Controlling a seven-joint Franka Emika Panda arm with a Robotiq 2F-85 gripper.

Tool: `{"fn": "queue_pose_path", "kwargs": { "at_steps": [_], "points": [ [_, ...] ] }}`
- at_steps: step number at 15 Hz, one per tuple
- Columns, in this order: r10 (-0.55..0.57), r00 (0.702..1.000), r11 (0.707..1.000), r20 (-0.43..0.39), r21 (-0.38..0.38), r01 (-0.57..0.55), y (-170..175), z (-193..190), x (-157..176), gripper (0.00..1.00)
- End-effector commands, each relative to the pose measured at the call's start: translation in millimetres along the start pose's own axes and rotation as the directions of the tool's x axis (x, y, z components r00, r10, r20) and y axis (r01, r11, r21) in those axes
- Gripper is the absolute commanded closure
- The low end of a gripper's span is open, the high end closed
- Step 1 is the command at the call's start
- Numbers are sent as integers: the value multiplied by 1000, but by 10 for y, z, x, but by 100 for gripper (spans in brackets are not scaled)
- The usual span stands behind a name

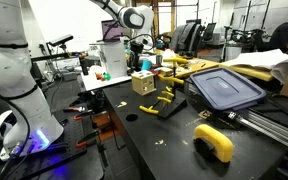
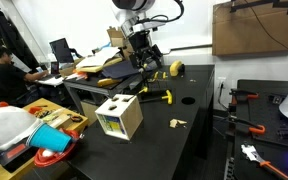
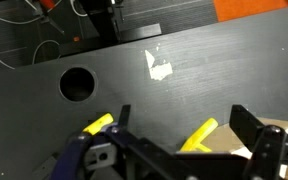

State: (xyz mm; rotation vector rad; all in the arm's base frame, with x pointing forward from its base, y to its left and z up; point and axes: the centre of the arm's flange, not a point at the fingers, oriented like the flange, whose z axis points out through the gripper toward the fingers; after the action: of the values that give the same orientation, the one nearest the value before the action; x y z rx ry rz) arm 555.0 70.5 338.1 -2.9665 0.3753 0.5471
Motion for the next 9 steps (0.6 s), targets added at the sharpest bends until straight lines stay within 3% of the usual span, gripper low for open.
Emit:
{"fn": "queue_pose_path", "kwargs": {
  "at_steps": [1,5,9],
  "points": [
    [133,989,984,-67,130,-124,272,261,-738,0],
    [261,960,931,-102,291,-222,352,494,-965,0],
    [412,899,849,-149,422,-319,592,772,-1015,0]
  ]
}}
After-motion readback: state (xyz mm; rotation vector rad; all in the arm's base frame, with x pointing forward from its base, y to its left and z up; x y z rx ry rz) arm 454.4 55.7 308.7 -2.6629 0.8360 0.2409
